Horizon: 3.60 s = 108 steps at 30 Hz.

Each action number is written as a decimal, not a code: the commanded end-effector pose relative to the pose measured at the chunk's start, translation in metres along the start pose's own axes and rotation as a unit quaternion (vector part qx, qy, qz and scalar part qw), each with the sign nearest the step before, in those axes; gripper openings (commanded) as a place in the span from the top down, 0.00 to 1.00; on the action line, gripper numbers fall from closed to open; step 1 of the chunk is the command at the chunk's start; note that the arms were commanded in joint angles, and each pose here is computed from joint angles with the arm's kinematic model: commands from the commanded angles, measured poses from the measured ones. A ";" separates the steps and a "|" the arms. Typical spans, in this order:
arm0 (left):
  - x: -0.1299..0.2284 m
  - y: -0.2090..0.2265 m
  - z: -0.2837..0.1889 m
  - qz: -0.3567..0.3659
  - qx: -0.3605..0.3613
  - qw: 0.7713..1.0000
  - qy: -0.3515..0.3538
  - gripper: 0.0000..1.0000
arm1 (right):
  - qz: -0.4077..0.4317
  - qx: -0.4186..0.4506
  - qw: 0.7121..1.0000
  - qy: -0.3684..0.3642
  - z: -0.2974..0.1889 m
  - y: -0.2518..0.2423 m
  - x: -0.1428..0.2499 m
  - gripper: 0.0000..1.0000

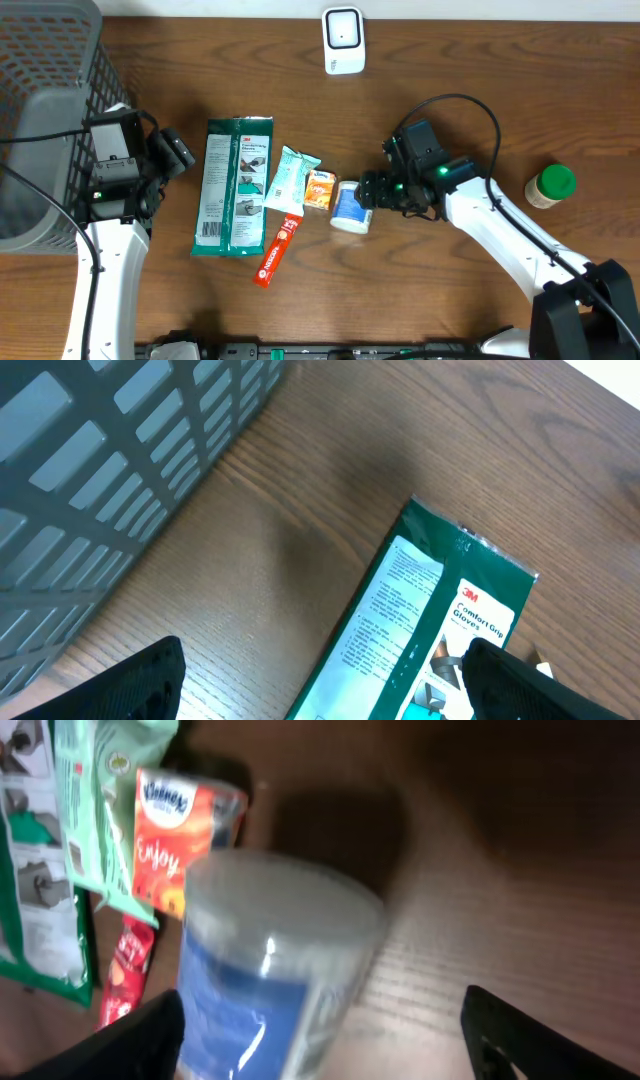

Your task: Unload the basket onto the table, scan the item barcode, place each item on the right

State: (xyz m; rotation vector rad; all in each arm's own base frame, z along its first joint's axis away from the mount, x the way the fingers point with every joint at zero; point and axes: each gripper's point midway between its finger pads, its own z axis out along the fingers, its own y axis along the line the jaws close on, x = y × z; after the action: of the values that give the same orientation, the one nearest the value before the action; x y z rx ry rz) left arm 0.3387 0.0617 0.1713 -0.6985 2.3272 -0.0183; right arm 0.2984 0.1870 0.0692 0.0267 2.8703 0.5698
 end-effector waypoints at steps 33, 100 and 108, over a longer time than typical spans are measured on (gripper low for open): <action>-0.012 -0.001 -0.008 -0.006 0.000 1.000 -0.019 0.12 | -0.065 0.080 0.994 -0.037 -0.080 0.015 -0.026 0.01; -0.012 -0.001 -0.008 -0.006 0.000 1.000 -0.019 0.12 | -0.012 0.284 0.953 0.105 0.034 -0.020 0.011 0.30; -0.012 -0.001 -0.008 -0.006 0.000 1.000 -0.019 0.12 | -0.053 0.231 0.971 0.037 -0.024 0.003 -0.023 0.34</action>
State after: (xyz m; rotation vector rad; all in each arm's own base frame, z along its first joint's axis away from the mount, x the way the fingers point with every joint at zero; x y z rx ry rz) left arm 0.3388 0.0617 0.1713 -0.6988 2.3271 -0.0190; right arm 0.2987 0.1749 0.0453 -0.0136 3.1155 -0.2613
